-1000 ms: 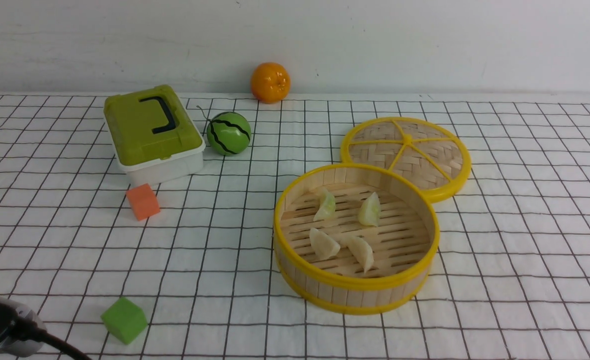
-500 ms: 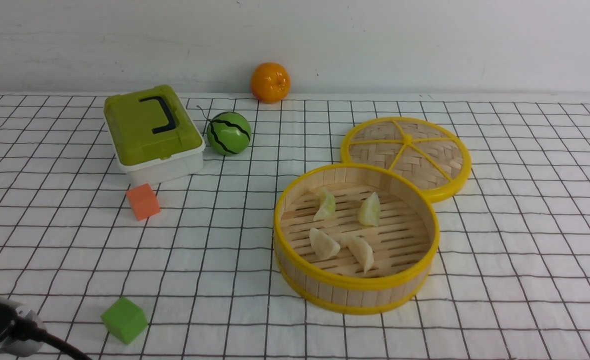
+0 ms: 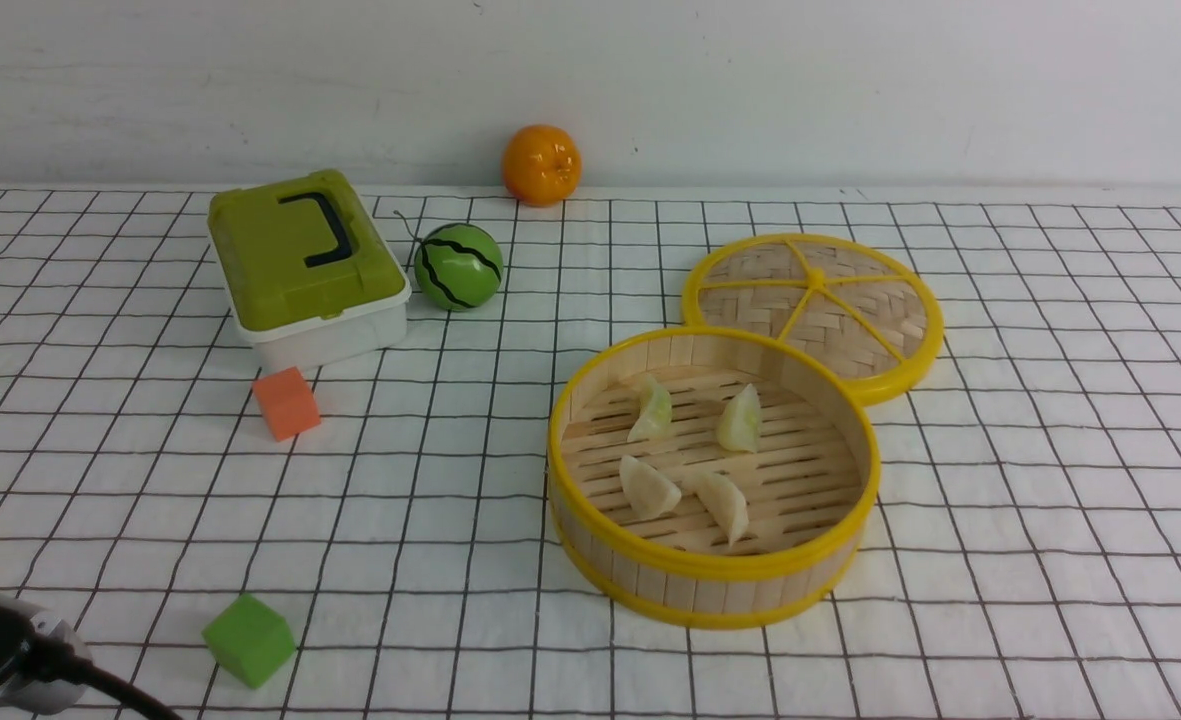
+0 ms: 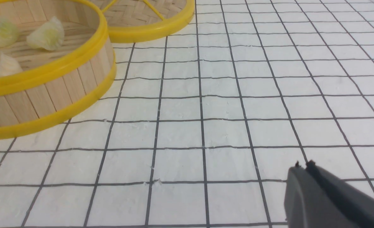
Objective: Put the dumplings into the steamer on the table with the white tablecloth.
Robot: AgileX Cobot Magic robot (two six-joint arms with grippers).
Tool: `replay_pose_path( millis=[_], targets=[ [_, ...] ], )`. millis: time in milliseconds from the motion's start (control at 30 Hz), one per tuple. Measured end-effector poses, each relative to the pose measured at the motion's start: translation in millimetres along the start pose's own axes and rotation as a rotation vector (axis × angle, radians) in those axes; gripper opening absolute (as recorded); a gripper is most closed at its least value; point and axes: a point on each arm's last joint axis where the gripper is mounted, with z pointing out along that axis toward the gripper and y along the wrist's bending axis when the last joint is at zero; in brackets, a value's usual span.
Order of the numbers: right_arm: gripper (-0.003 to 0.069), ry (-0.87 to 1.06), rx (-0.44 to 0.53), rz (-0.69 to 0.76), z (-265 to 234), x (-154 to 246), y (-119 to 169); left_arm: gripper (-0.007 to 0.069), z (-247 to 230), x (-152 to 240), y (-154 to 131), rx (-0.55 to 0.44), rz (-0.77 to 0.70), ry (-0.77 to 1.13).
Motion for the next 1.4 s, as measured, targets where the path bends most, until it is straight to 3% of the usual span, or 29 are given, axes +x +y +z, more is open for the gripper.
replay_pose_path(
  millis=[1200,1400],
  targets=[
    [-0.0002,0.002,0.001,-0.001,0.0,0.2,-0.1,0.0183,0.0,-0.3,0.7,-0.007,0.006,-0.004],
    [0.0003,0.002,0.001,-0.001,0.0,0.2,-0.1,0.0175,-1.9,-16.3,-1.5,0.019,-0.030,-0.183]
  ],
)
